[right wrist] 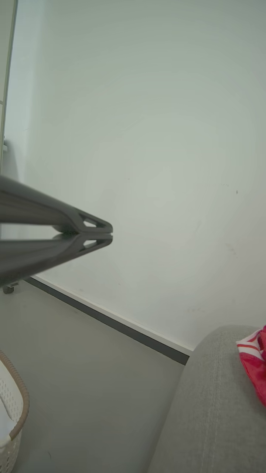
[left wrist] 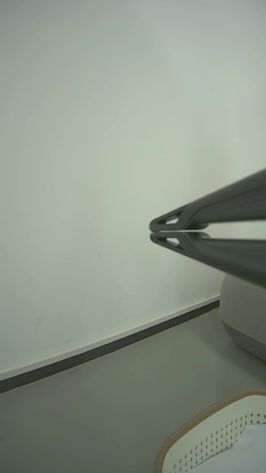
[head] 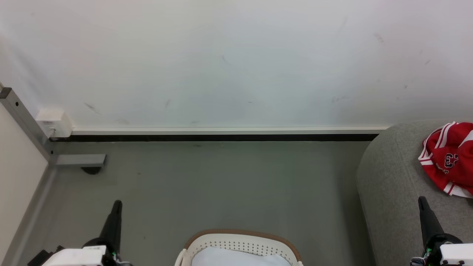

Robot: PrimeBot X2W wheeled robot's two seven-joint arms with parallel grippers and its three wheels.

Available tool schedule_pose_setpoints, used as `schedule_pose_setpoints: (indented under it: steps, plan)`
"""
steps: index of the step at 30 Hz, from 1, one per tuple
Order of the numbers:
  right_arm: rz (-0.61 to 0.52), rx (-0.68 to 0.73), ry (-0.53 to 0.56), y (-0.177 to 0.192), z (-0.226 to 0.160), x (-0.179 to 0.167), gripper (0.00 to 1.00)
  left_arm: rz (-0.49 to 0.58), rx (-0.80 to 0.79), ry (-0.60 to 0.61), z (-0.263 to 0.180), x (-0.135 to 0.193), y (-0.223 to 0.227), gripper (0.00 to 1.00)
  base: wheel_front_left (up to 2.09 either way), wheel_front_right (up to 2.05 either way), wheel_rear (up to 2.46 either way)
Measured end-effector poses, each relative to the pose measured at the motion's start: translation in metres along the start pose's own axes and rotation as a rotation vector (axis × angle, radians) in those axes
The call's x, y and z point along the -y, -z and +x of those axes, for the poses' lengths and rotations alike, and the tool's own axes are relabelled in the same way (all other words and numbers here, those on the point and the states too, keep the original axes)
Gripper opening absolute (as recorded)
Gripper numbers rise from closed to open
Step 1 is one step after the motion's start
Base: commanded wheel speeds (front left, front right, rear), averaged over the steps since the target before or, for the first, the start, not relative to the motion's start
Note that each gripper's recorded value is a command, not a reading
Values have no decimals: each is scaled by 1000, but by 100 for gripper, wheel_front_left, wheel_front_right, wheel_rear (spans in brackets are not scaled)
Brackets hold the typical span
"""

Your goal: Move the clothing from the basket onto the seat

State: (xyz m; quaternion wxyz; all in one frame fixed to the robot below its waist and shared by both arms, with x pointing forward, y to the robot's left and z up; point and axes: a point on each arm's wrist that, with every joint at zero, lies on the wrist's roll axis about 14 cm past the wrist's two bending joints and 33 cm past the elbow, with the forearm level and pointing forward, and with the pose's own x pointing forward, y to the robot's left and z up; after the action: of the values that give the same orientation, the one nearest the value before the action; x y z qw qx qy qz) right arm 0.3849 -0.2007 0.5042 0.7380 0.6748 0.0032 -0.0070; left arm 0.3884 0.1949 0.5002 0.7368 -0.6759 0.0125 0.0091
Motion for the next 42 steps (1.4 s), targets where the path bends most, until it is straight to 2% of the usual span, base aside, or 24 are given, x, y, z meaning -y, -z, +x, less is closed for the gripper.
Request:
schedule_pose_setpoints:
  steps: [15, 42]
  plan:
    - [92, -6, -8, 1, 3, -1, 0, -88, 4, 20, 0, 4, -5, 0, 0, 0, 0]
    - [94, -5, -9, 0, 3, -1, 0, -87, 4, 23, 0, 5, -5, 0, 0, 0, 0]
